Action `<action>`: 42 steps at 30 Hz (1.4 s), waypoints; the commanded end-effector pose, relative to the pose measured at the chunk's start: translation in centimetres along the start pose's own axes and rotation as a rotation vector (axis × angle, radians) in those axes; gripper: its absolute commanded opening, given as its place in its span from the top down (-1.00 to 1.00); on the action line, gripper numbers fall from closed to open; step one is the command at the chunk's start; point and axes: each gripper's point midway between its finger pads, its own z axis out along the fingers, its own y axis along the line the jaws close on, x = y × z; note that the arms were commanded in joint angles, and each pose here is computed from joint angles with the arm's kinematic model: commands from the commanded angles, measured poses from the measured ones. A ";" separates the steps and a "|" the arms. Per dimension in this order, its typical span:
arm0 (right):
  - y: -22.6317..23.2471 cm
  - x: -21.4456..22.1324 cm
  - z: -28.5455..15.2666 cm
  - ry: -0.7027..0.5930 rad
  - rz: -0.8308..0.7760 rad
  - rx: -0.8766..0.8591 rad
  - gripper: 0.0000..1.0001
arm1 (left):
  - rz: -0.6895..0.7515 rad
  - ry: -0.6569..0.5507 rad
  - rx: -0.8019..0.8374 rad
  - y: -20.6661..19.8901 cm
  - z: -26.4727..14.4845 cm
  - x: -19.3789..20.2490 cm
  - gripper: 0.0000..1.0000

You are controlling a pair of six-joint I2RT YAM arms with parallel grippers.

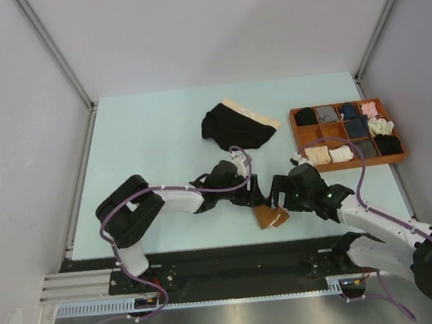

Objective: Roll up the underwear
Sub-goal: Pick up the underwear from the center of the board.

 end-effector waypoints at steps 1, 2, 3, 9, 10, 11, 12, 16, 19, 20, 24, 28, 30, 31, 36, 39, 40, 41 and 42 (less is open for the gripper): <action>1.9 -0.1 0.1 0.056 -0.001 -0.144 -0.98 | 0.004 0.063 -0.073 1.3 0.4 2.0 -0.40; 1.7 0.2 0.2 0.066 0.002 -0.143 -0.96 | 0.005 0.063 -0.071 1.2 0.5 2.0 -0.40; 1.5 0.4 0.4 0.075 0.005 -0.143 -0.95 | 0.003 0.060 -0.071 1.2 0.4 1.9 -0.39; 0.7 2.2 0.9 0.143 0.077 -0.152 -0.86 | 0.000 0.067 -0.078 1.2 0.4 2.2 -0.39; 0.5 2.3 0.9 0.146 0.080 -0.148 -0.86 | -0.001 0.065 -0.078 1.2 0.3 2.2 -0.38; 0.5 2.4 0.9 0.147 0.088 -0.148 -0.84 | 0.001 0.064 -0.076 1.2 0.2 2.2 -0.38; 0.5 2.4 1.0 0.148 0.095 -0.153 -0.83 | 0.003 0.063 -0.073 1.1 0.2 2.2 -0.39; 1.3 2.5 1.3 0.151 0.111 -0.197 -0.75 | 0.003 0.064 -0.074 1.1 0.1 2.2 -0.39; 1.4 2.5 1.4 0.160 0.108 -0.200 -0.65 | 0.003 0.060 -0.075 1.0 0.0 2.1 -0.38; 1.6 2.4 1.4 0.159 0.108 -0.203 -0.59 | 0.004 0.058 -0.075 1.0 0.0 2.1 -0.38; 1.7 2.0 1.3 0.154 0.097 -0.194 -0.29 | 0.007 0.051 -0.075 0.8 -0.2 1.9 -0.38; 1.8 2.3 1.7 0.170 0.098 -0.187 0.03 | 0.001 0.051 -0.070 0.6 -0.2 2.0 -0.38; 2.1 2.2 1.9 0.171 0.097 -0.195 0.16 | 0.002 0.051 -0.069 0.5 -0.2 2.0 -0.38; 2.3 2.3 2.0 0.176 0.095 -0.198 0.21 | 0.003 0.049 -0.069 0.5 -0.2 2.0 -0.39; 2.8 1.9 2.0 0.167 0.085 -0.213 0.91 | 0.001 0.025 -0.073 -0.3 -0.9 0.5 -0.57; 2.6 0.5 1.3 0.129 0.080 -0.215 1.00 | -0.014 -0.026 -0.091 -0.5 -2.6 -2.1 -0.74; 2.8 -0.6 0.8 0.103 0.074 -0.218 1.00 | -0.032 -0.053 -0.111 0.1 -3.4 -3.3 -0.80; 2.7 -1.4 0.3 0.078 0.069 -0.215 1.00 | -0.046 -0.068 -0.129 0.6 -4.1 -4.1 -0.82; 2.4 -2.1 -0.6 0.057 0.062 -0.204 1.00 | -0.050 -0.095 -0.142 0.5 -5.8 -5.3 -0.83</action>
